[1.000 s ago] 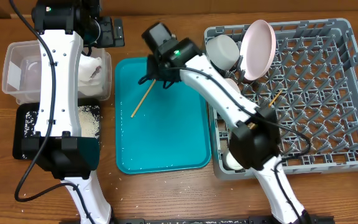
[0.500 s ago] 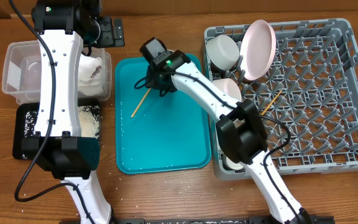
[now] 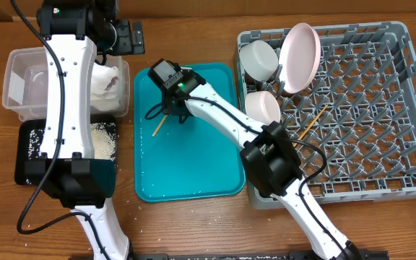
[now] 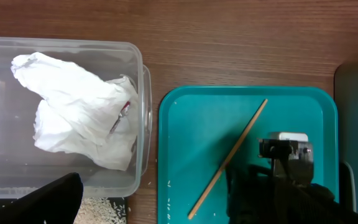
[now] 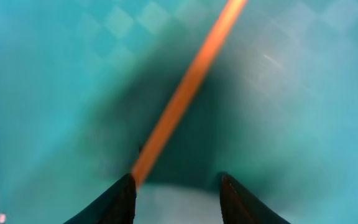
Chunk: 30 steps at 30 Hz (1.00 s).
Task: Sort waste into correct bins and load items into the dishwasher
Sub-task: 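Return the right gripper to the remaining chopstick and grasp it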
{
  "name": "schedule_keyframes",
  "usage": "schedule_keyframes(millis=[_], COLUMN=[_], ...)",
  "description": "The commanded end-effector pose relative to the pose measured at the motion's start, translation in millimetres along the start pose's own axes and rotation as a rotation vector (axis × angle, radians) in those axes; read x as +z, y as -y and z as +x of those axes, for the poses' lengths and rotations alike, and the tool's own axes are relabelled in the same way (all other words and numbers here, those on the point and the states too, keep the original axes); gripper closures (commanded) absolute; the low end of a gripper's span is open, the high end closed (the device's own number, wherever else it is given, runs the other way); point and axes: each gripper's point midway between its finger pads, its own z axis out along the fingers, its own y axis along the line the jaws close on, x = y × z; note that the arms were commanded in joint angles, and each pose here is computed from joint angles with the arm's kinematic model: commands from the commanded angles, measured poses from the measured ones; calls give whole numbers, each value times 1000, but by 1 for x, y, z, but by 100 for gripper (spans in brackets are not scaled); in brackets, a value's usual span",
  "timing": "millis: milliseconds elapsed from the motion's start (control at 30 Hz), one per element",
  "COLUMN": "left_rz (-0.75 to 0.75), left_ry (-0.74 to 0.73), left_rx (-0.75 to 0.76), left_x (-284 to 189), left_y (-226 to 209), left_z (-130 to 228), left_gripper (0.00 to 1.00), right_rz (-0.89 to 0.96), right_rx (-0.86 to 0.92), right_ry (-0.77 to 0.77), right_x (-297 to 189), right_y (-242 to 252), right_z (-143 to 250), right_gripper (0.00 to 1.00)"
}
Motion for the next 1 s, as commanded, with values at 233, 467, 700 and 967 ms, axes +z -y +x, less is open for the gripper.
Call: schedule_keyframes(millis=[233, 467, 700, 967], left_rz=[-3, -3, -3, -3], left_ry=[56, 56, 56, 56], left_rx=[-1, -1, -1, -1], left_x=[-20, -20, -20, -20], left_y=[0, 0, 0, 0], left_z=[-9, -9, -9, -9], left_gripper=[0, 0, 0, 0], right_rz=[69, -43, -150, -229], right_rx=[-53, -152, -203, -232], right_ry=[-84, 86, 170, 122], right_x=[0, -30, -34, -21], right_y=[17, -18, -44, -56], right_z=[17, -30, -48, -35], right_gripper=[58, 51, 51, 51])
